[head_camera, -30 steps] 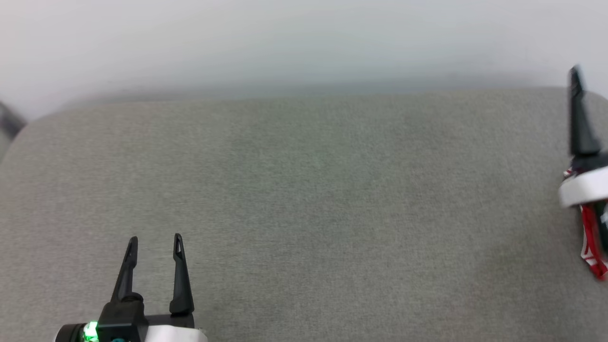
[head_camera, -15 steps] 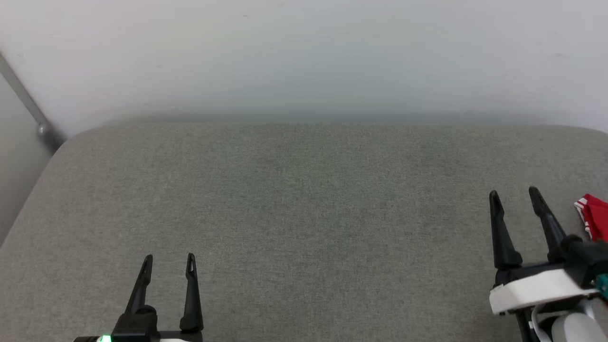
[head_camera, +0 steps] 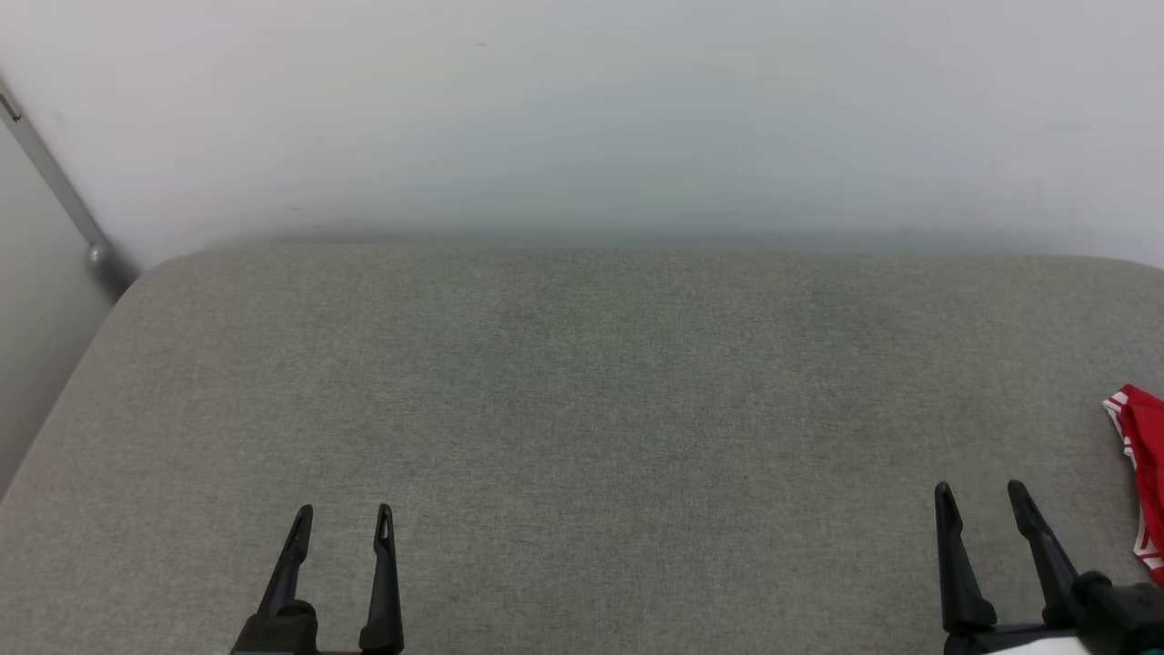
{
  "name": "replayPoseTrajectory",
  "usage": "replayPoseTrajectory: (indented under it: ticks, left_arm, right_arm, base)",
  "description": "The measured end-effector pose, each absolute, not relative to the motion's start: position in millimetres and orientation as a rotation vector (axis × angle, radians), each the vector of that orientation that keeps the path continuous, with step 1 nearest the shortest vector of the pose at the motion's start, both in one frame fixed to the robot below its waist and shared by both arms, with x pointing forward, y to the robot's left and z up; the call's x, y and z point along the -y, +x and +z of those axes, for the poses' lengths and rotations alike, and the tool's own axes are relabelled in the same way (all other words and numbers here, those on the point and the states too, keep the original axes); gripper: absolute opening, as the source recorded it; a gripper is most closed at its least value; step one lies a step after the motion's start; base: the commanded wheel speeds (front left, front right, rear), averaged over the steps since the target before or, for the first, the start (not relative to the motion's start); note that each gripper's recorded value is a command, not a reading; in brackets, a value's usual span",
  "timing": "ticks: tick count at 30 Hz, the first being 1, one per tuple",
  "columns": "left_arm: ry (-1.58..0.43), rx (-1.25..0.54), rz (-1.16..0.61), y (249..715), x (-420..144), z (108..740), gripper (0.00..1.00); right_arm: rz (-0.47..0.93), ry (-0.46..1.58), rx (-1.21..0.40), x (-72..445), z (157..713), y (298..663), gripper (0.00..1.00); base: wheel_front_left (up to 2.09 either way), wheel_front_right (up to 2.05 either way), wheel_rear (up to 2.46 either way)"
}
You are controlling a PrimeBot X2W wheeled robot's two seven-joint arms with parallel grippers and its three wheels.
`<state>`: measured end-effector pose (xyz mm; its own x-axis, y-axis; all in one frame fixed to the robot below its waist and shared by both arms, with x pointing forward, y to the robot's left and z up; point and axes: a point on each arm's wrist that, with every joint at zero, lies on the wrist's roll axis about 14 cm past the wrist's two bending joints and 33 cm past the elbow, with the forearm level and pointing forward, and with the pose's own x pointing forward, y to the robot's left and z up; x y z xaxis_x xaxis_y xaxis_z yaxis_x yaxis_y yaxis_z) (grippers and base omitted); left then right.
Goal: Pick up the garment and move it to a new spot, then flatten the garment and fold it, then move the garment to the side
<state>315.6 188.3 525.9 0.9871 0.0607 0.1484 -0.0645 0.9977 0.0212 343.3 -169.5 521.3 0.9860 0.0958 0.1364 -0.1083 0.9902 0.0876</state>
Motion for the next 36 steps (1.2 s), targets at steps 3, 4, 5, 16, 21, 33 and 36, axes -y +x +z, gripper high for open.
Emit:
replayPoseTrajectory:
  ticks: [3,4,5,16,21,33,36]
  left_arm:
    - [0.025,0.141,0.063,314.2,-188.5,523.6,1.00]
    - [0.025,0.138,0.064,313.7,-188.8,522.6,1.00]
    - [0.024,0.137,0.064,313.2,-188.7,521.9,1.00]
    - [0.004,0.107,0.057,309.1,-188.7,512.5,1.00]
    - [0.005,0.078,0.064,307.1,-190.7,503.3,0.00]
    - [-0.178,-0.012,0.088,306.8,-194.1,480.7,0.00]
    - [-0.237,-0.016,0.098,310.2,-196.4,480.5,0.00]
  right_arm:
    - [0.102,0.105,0.125,169.4,519.0,337.5,1.00]
    - [0.102,0.112,0.121,169.0,517.5,335.7,1.00]
    - [0.102,0.114,0.119,169.0,517.0,334.1,1.00]
    - [0.111,0.121,0.115,166.0,516.1,327.8,1.00]
    - [0.108,0.121,0.096,166.4,510.0,326.6,0.00]
    - [0.066,0.287,0.025,172.7,492.0,326.8,0.00]
    - [0.055,0.343,0.020,174.5,491.5,329.1,0.00]
  base:
    - [0.00,0.00,0.00]
    - [0.00,0.00,0.00]
    - [0.00,0.00,0.00]
    - [0.00,0.00,0.00]
    - [0.00,0.00,0.00]
    - [0.00,0.00,0.00]
    - [0.00,0.00,0.00]
